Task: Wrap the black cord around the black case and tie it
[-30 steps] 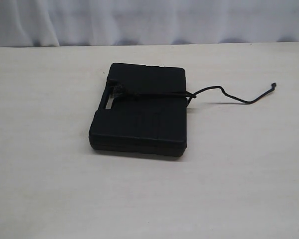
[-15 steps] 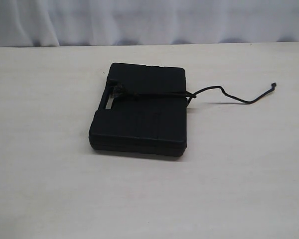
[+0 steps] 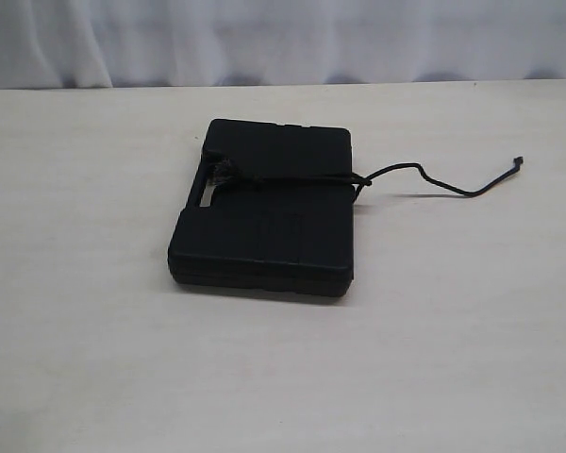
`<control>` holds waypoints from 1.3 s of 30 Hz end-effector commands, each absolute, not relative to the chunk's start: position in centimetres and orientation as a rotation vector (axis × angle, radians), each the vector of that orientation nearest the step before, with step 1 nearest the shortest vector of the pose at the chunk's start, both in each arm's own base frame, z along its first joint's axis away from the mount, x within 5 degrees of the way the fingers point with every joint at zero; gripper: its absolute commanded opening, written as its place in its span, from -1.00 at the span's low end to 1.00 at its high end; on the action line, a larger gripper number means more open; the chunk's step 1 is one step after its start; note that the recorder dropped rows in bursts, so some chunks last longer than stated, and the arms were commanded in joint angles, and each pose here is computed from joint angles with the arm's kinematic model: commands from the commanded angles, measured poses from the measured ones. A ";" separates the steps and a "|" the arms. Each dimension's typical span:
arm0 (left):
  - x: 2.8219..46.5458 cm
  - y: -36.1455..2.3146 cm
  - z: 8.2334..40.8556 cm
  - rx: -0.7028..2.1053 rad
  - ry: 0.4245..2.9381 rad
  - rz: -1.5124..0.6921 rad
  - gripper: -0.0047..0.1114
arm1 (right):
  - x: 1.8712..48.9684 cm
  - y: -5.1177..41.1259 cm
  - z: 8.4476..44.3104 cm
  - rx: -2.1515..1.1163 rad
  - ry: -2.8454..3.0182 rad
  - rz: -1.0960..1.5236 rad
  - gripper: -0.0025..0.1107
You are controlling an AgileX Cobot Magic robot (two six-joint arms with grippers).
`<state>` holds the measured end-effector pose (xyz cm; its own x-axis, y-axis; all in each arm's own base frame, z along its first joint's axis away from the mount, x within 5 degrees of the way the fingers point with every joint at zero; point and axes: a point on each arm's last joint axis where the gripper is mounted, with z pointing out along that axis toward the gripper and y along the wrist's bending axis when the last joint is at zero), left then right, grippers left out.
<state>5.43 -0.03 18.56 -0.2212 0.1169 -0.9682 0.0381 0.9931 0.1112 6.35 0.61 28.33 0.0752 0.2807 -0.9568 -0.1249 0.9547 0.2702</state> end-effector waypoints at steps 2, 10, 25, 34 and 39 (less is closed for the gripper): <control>5.4 0.0 18.5 0.115 1.788 0.078 -0.92 | 6.3 0.6 28.2 0.135 1.467 0.305 -0.88; 5.4 0.0 18.5 0.115 1.788 0.078 -0.92 | 6.3 0.6 28.2 0.135 1.467 0.305 -0.88; 5.4 0.0 18.5 0.115 1.788 0.078 -0.92 | 6.3 0.6 28.2 -0.052 1.461 0.118 -0.88; 5.4 0.0 18.5 0.115 1.788 0.078 -0.92 | 5.7 0.8 24.1 -0.168 1.306 0.020 -0.88; 5.4 0.0 18.5 0.115 1.788 0.078 -0.92 | 5.4 0.8 22.2 -0.186 1.370 -0.001 -0.88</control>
<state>5.43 -0.02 18.56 -0.2211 0.1203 -0.9678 0.0378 0.9927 0.1148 5.50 0.80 22.89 0.2436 -0.0899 -0.9657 -0.1080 0.9870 -0.1191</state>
